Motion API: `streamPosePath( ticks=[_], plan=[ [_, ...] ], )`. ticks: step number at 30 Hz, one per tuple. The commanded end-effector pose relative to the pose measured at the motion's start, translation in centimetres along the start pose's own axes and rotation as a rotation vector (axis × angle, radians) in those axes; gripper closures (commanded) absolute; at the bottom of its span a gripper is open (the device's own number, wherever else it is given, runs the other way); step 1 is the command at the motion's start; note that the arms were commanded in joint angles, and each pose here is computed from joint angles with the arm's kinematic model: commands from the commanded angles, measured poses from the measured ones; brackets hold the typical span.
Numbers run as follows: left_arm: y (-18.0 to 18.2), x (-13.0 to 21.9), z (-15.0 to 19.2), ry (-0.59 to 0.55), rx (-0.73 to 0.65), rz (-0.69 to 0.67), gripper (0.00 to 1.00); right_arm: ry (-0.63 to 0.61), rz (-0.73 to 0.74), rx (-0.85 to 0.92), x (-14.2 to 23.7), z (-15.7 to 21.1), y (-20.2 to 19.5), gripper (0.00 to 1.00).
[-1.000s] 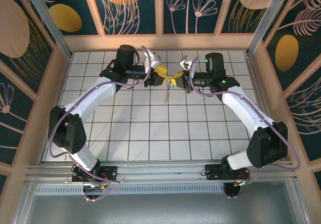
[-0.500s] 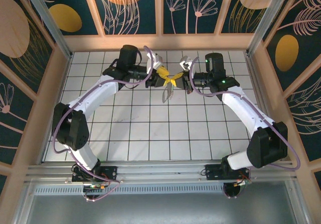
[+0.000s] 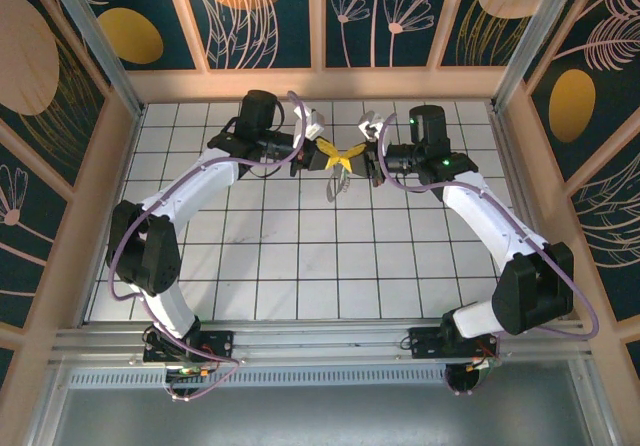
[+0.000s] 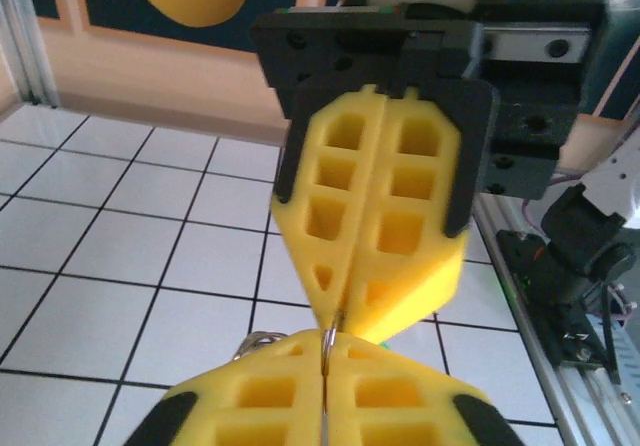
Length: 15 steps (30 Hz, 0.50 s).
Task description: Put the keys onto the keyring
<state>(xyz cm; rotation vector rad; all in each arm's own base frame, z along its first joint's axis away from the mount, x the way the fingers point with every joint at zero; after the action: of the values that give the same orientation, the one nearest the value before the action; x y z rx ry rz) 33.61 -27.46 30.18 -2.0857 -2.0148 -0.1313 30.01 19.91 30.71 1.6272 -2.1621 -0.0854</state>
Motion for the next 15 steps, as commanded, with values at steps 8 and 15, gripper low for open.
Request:
streamPosePath(
  ticks=[8,15],
  plan=[
    [-0.8,1.2,-2.6,-0.155,-0.077,-0.046,1.0,-0.148,0.011,0.025,2.8,-1.4,0.4,0.64],
    [-1.4,1.7,-3.2,-0.219,-0.078,-0.065,1.0,-0.232,0.023,0.018,4.5,-1.1,1.2,0.56]
  ],
)
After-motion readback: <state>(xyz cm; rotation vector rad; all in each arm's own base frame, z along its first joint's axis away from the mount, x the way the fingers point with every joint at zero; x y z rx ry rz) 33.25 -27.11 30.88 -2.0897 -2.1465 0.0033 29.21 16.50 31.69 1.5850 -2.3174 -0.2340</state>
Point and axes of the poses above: each hand's point on the last joint's axis, 136 mm out from that joint toward the fingers, its own x axis back along the fingers, its own y axis along the line the jaws close on, z = x × y, the point moved 7 cm from there along x, back along the fingers, and after that the axes turned 5 degrees about -x, right-handed, at the moved point
